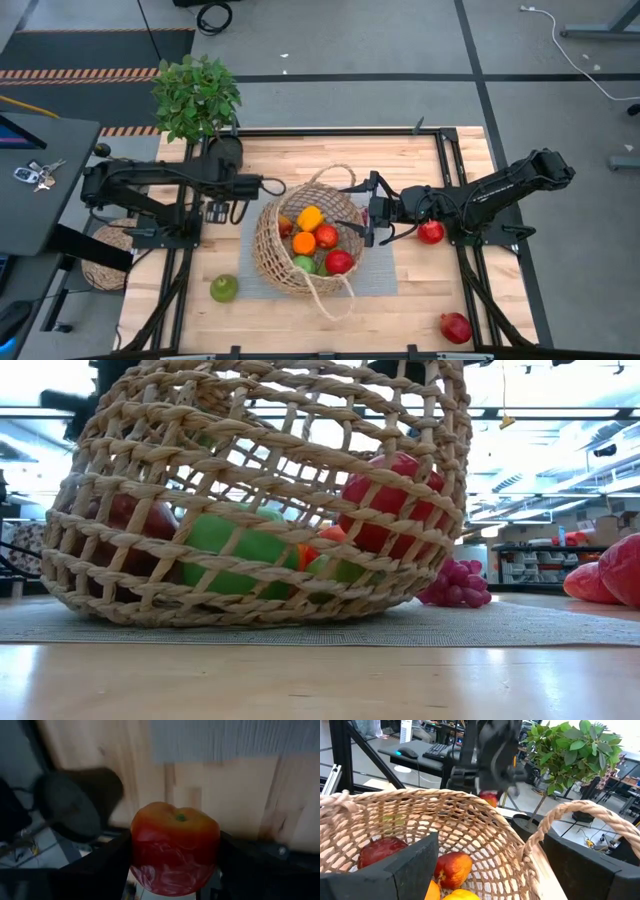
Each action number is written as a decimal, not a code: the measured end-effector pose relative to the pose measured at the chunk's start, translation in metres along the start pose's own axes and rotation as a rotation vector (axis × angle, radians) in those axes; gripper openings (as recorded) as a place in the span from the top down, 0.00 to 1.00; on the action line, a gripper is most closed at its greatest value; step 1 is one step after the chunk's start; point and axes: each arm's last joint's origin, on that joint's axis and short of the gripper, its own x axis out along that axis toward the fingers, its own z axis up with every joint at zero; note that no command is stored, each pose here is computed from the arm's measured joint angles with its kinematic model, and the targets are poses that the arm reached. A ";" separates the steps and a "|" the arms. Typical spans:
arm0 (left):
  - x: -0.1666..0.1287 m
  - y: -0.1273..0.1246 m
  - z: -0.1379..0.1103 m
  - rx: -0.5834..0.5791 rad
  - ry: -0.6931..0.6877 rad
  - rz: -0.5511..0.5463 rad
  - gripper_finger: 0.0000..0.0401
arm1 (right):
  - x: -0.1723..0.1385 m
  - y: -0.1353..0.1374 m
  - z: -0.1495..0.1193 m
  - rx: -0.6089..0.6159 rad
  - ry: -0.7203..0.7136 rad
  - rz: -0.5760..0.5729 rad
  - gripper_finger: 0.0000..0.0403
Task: Build produce basket
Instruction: Put the red apple into the brown basket, then put the green pear into the brown basket
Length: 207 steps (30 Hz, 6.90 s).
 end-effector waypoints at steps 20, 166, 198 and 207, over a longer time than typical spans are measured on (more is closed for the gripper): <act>-0.157 0.037 -0.006 -0.222 -0.808 -0.022 0.33 | 0.000 0.000 0.000 0.002 0.000 -0.007 0.10; -0.147 -0.048 0.042 -0.397 -0.518 -0.162 0.06 | -0.114 -0.013 -0.020 0.150 -0.376 -0.039 0.10; -0.059 -0.213 -0.009 -0.806 -0.231 -0.269 0.06 | -0.117 -0.008 -0.015 0.274 -0.468 0.228 0.10; -0.024 -0.230 -0.022 -0.788 -0.267 -0.192 0.06 | -0.116 -0.007 -0.016 0.296 -0.455 0.236 0.10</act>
